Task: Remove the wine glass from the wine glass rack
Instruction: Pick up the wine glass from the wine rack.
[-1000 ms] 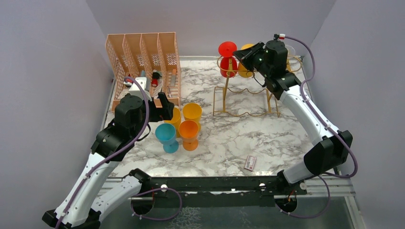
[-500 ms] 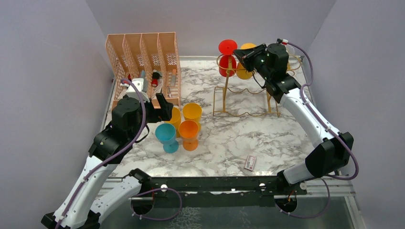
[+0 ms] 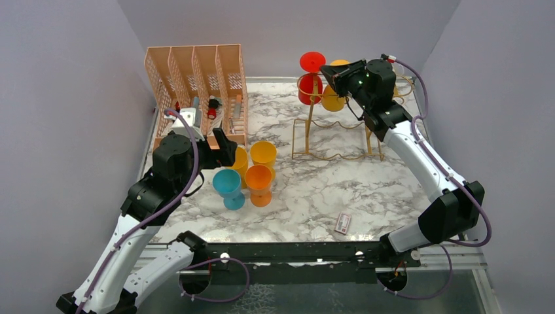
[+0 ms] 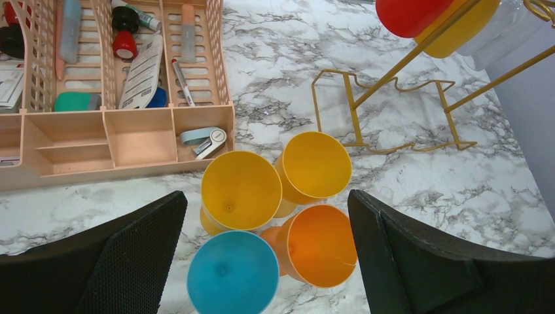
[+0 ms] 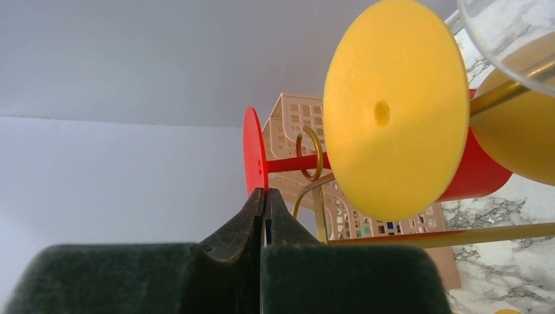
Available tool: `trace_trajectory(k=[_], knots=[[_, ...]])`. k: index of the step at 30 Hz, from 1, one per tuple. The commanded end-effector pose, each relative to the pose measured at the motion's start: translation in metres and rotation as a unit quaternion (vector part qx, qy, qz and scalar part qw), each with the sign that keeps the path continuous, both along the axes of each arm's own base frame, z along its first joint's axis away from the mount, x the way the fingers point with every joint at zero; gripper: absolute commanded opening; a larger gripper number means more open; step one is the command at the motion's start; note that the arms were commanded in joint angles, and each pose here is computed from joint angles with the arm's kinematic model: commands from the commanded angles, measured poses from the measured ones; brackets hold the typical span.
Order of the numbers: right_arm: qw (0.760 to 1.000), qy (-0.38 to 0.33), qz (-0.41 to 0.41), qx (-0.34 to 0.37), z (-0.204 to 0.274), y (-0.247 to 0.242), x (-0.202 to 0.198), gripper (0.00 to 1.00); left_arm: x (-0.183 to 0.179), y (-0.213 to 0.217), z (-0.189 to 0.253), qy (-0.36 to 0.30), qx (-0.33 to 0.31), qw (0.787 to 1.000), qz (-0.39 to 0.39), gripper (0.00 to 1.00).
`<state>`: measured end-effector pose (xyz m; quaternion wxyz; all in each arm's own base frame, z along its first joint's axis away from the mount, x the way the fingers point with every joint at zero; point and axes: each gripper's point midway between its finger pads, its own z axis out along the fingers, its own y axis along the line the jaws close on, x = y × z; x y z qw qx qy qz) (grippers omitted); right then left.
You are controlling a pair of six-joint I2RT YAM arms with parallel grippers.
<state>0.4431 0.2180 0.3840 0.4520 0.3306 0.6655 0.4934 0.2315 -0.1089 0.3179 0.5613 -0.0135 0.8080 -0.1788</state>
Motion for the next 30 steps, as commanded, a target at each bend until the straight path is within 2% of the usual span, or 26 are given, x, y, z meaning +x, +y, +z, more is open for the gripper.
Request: trace_trajectory(k=[1, 10, 30], knots=[[0.998, -0.033, -0.029, 0.035, 0.026, -0.006, 0.002, 0.01, -0.001, 0.001, 0.001, -0.003, -0.004, 1.000, 0.002, 0.99], [0.998, -0.032, -0.049, 0.036, 0.031, -0.011, 0.010, 0.01, 0.000, 0.002, 0.001, -0.003, 0.001, 1.000, 0.004, 0.99], [0.998, -0.038, -0.040, 0.029, 0.038, -0.002, 0.026, 0.01, 0.002, 0.001, -0.002, 0.002, 0.003, 1.000, 0.004, 0.99]])
